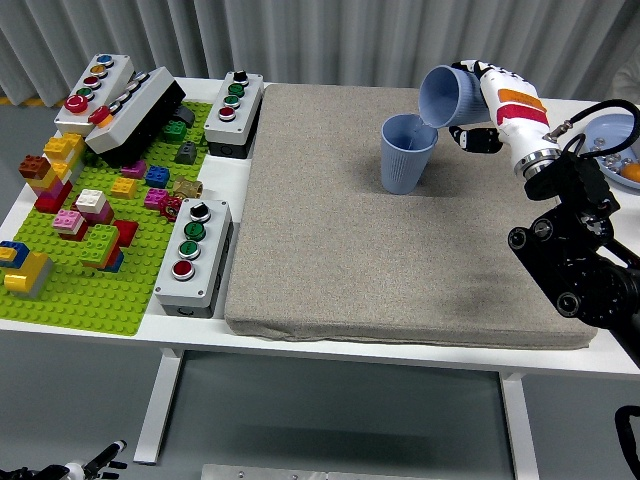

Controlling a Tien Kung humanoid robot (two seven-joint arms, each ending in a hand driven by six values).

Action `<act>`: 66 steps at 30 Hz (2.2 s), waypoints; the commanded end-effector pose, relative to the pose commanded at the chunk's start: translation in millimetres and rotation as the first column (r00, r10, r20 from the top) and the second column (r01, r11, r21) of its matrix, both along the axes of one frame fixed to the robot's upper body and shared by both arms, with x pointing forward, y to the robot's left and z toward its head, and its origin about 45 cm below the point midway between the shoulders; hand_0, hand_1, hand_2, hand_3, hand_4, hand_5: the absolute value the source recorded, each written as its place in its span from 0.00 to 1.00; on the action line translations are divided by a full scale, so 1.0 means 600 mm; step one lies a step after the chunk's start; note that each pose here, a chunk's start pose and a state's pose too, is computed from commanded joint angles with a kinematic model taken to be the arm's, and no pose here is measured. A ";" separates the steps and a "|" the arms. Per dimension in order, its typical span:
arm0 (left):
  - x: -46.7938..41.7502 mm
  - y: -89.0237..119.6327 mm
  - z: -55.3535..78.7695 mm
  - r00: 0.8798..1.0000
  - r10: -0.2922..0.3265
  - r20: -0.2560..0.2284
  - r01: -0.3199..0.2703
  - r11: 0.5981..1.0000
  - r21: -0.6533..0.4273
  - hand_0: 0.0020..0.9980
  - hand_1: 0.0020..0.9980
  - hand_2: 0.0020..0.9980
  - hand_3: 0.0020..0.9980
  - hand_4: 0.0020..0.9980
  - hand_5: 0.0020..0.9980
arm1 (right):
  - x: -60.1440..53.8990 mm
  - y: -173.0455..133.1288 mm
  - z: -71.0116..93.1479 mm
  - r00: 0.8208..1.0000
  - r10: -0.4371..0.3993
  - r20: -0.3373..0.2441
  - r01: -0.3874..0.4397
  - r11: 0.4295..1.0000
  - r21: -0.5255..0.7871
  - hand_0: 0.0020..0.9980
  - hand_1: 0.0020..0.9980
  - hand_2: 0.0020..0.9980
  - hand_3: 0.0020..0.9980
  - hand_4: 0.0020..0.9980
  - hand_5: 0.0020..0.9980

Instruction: Pick cup pour cup place

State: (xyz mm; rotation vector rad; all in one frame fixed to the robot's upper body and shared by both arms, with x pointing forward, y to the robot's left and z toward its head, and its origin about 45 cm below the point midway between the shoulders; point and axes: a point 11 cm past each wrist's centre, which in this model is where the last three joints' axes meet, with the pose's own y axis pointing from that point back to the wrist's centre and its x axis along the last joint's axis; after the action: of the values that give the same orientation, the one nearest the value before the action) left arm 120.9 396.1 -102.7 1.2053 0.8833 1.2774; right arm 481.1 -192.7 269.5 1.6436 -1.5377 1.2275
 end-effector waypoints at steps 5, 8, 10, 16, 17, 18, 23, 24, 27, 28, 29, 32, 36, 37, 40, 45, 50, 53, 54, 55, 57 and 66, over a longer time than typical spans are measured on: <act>0.001 0.000 0.000 1.000 0.000 0.001 0.000 1.000 0.000 0.85 0.84 0.91 0.80 0.62 1.00 | 0.000 -0.001 0.000 1.000 0.003 0.002 -0.003 1.000 -0.010 0.81 0.68 0.57 0.58 0.54 0.00; 0.001 0.000 0.000 1.000 0.000 0.001 0.000 1.000 0.001 0.85 0.84 0.91 0.80 0.62 1.00 | 0.000 -0.001 0.001 1.000 0.004 0.004 -0.004 1.000 -0.013 0.81 0.68 0.57 0.58 0.54 0.00; 0.001 0.000 0.000 1.000 0.000 0.001 0.000 1.000 0.001 0.85 0.84 0.91 0.80 0.62 1.00 | 0.000 0.000 0.001 1.000 0.004 0.007 -0.004 1.000 -0.016 0.81 0.68 0.57 0.58 0.54 0.00; 0.002 0.001 0.001 1.000 0.000 0.002 0.000 1.000 0.001 0.85 0.84 0.91 0.80 0.62 1.00 | 0.000 0.000 0.002 1.000 0.004 0.013 -0.003 1.000 -0.028 0.80 0.67 0.56 0.58 0.54 0.00; 0.002 0.001 0.001 1.000 -0.001 0.002 0.001 1.000 0.001 0.85 0.84 0.91 0.80 0.62 1.00 | 0.000 0.000 0.002 1.000 0.003 0.014 -0.003 1.000 -0.030 0.80 0.67 0.57 0.58 0.54 0.00; 0.003 0.001 0.001 1.000 -0.001 0.002 0.001 1.000 0.002 0.85 0.84 0.91 0.80 0.62 1.00 | 0.000 -0.001 0.002 1.000 0.003 0.015 -0.002 0.999 -0.032 0.80 0.67 0.57 0.58 0.54 0.00; 0.003 0.001 0.001 1.000 0.000 0.003 0.000 1.000 0.002 0.85 0.84 0.91 0.79 0.62 1.00 | 0.001 -0.005 0.001 1.000 0.000 0.024 0.001 0.999 -0.044 0.81 0.68 0.56 0.58 0.54 0.00; 0.003 0.001 0.001 1.000 0.000 0.002 0.000 1.000 0.002 0.85 0.84 0.91 0.79 0.62 1.00 | 0.001 -0.005 0.000 1.000 -0.001 0.024 0.002 0.999 -0.045 0.81 0.68 0.56 0.58 0.54 0.00; 0.003 0.001 0.001 1.000 -0.001 0.002 0.001 1.000 0.002 0.85 0.84 0.91 0.79 0.62 1.00 | 0.001 -0.006 -0.001 1.000 -0.004 0.025 0.006 0.999 -0.049 0.81 0.68 0.56 0.58 0.54 0.00; 0.003 0.001 0.001 1.000 -0.001 0.002 0.001 1.000 0.002 0.85 0.84 0.91 0.79 0.62 1.00 | 0.001 -0.005 -0.001 1.000 -0.005 0.027 0.007 0.999 -0.051 0.81 0.68 0.56 0.58 0.54 0.00; 0.002 0.001 0.001 1.000 -0.001 0.002 0.001 1.000 0.002 0.85 0.84 0.91 0.79 0.62 1.00 | 0.000 -0.005 -0.001 1.000 -0.005 0.027 0.006 0.999 -0.051 0.81 0.67 0.56 0.57 0.54 0.00; 0.002 0.001 0.001 1.000 -0.001 0.002 0.001 1.000 0.002 0.85 0.84 0.91 0.79 0.62 1.00 | 0.000 -0.004 -0.003 1.000 -0.004 0.026 0.005 0.999 -0.053 0.81 0.67 0.56 0.57 0.54 0.00; 0.003 0.001 0.001 1.000 -0.002 0.002 0.002 1.000 0.003 0.85 0.84 0.91 0.79 0.62 1.00 | 0.000 -0.004 -0.004 1.000 -0.007 0.025 0.008 0.998 -0.054 0.81 0.67 0.56 0.57 0.54 0.00; 0.002 0.002 0.001 1.000 -0.002 0.002 0.002 1.000 0.003 0.85 0.84 0.91 0.79 0.62 1.00 | 0.000 -0.004 -0.005 1.000 -0.008 0.026 0.009 0.998 -0.055 0.81 0.67 0.56 0.57 0.54 0.00; 0.002 0.002 0.001 1.000 -0.003 0.000 0.003 1.000 0.003 0.85 0.84 0.91 0.79 0.62 1.00 | -0.001 -0.003 -0.004 0.999 -0.007 0.033 0.009 0.998 -0.060 0.81 0.67 0.56 0.57 0.54 0.00; 0.000 0.002 0.000 1.000 -0.004 -0.003 0.004 1.000 0.003 0.85 0.84 0.91 0.79 0.62 1.00 | -0.002 -0.001 -0.007 0.999 -0.007 0.032 0.009 0.998 -0.066 0.82 0.67 0.56 0.57 0.54 0.00; -0.002 0.002 0.000 1.000 -0.003 -0.004 0.003 1.000 0.004 0.85 0.84 0.91 0.79 0.62 1.00 | -0.003 0.000 -0.009 0.999 -0.005 0.034 0.007 0.997 -0.075 0.82 0.67 0.56 0.57 0.53 0.00; -0.001 0.002 0.000 1.000 -0.003 -0.003 0.003 1.000 0.004 0.85 0.84 0.91 0.79 0.62 1.00 | -0.003 0.001 -0.008 0.999 -0.002 0.038 0.005 0.996 -0.086 0.82 0.67 0.56 0.57 0.53 0.00; -0.001 0.003 0.001 1.000 -0.003 -0.003 0.003 1.000 0.004 0.85 0.84 0.91 0.79 0.62 1.00 | -0.003 0.002 -0.008 0.999 -0.001 0.039 0.004 0.996 -0.091 0.82 0.67 0.56 0.57 0.53 0.00; -0.001 0.003 0.001 1.000 -0.003 -0.003 0.003 1.000 0.004 0.85 0.84 0.91 0.79 0.62 1.00 | -0.003 0.002 -0.008 0.999 0.000 0.040 0.004 0.996 -0.094 0.82 0.67 0.56 0.57 0.53 0.00; 0.000 0.003 0.001 1.000 -0.002 -0.002 0.002 1.000 0.004 0.85 0.84 0.91 0.79 0.62 1.00 | -0.003 0.002 -0.007 0.999 0.001 0.042 0.004 0.995 -0.101 0.82 0.67 0.56 0.57 0.53 0.00; 0.001 0.003 0.001 1.000 -0.002 0.000 0.002 1.000 0.005 0.85 0.84 0.91 0.80 0.62 1.00 | -0.003 0.005 -0.007 0.999 0.017 0.043 -0.010 0.990 -0.138 0.82 0.67 0.56 0.56 0.53 0.00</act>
State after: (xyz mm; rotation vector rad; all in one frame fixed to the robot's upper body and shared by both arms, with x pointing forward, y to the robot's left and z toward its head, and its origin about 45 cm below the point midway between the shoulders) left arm 121.6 397.9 -102.0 1.2093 0.8796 1.2788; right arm 479.2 -189.7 265.2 1.5494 -1.4357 1.3548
